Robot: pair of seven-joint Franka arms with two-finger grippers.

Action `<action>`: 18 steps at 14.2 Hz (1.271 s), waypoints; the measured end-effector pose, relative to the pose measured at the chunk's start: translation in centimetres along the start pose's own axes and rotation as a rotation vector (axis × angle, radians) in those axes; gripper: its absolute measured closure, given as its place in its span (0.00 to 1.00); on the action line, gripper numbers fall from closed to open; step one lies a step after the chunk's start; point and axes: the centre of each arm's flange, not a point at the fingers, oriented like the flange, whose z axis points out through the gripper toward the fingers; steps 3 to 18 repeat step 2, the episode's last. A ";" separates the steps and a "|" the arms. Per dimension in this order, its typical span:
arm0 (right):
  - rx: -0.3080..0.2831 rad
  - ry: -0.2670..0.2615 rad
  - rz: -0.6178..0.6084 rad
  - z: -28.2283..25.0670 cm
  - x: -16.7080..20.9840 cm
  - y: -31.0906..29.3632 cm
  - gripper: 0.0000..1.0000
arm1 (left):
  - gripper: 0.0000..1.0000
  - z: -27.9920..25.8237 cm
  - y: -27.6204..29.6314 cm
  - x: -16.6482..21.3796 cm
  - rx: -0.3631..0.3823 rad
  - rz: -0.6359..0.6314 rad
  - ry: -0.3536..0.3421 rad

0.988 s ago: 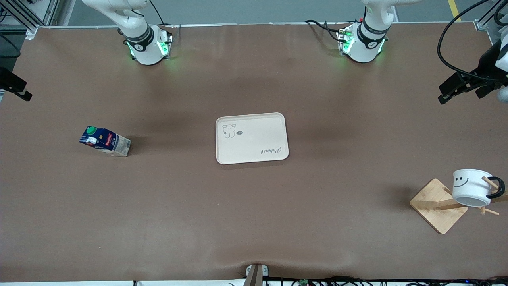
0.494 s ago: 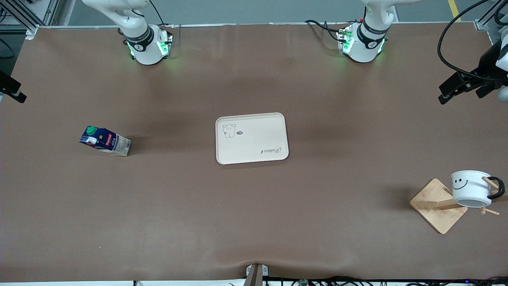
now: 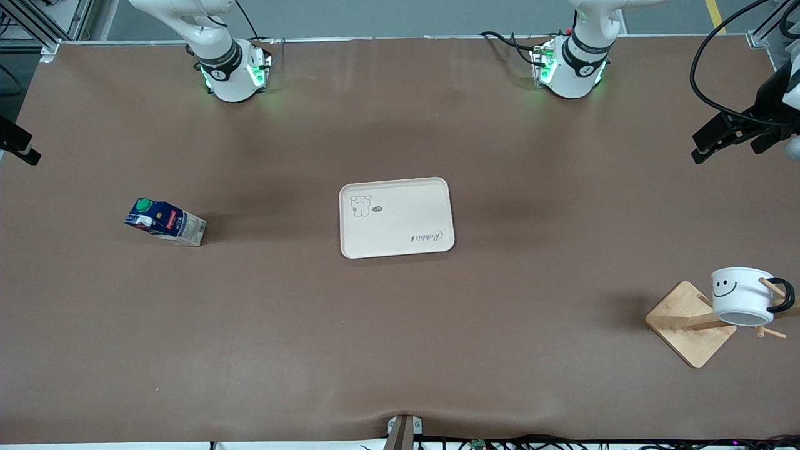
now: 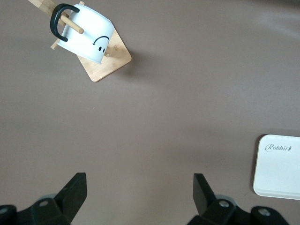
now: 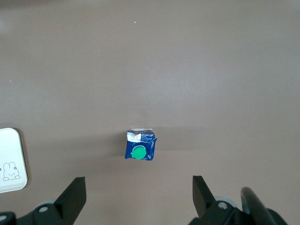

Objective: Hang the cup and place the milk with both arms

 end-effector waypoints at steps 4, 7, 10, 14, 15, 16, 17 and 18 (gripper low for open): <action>0.000 0.001 0.000 0.0 0.0 0.0 0.00 | 0.00 0.0 -0.1 0.0 0.000 -0.001 0.000; 0.000 0.001 0.000 0.0 0.0 0.0 0.00 | 0.00 0.0 -0.1 0.0 0.000 -0.001 0.000; 0.000 0.001 0.000 0.0 0.0 0.0 0.00 | 0.00 0.0 -0.1 0.0 0.000 -0.001 0.000; 0.000 0.001 0.000 0.0 0.0 0.0 0.00 | 0.00 0.0 -0.1 0.0 0.000 -0.001 0.000; 0.000 0.001 0.000 0.0 0.0 0.0 0.00 | 0.00 0.0 -0.1 0.0 0.000 -0.001 0.000; 0.000 0.001 0.000 0.0 0.0 0.0 0.00 | 0.00 0.0 -0.1 0.0 0.000 -0.001 0.000; 0.000 0.001 0.000 0.0 0.0 0.0 0.00 | 0.00 0.0 -0.1 0.0 0.000 -0.001 0.000; 0.000 0.001 0.000 0.0 0.0 0.0 0.00 | 0.00 0.0 -0.1 0.0 0.000 -0.001 0.000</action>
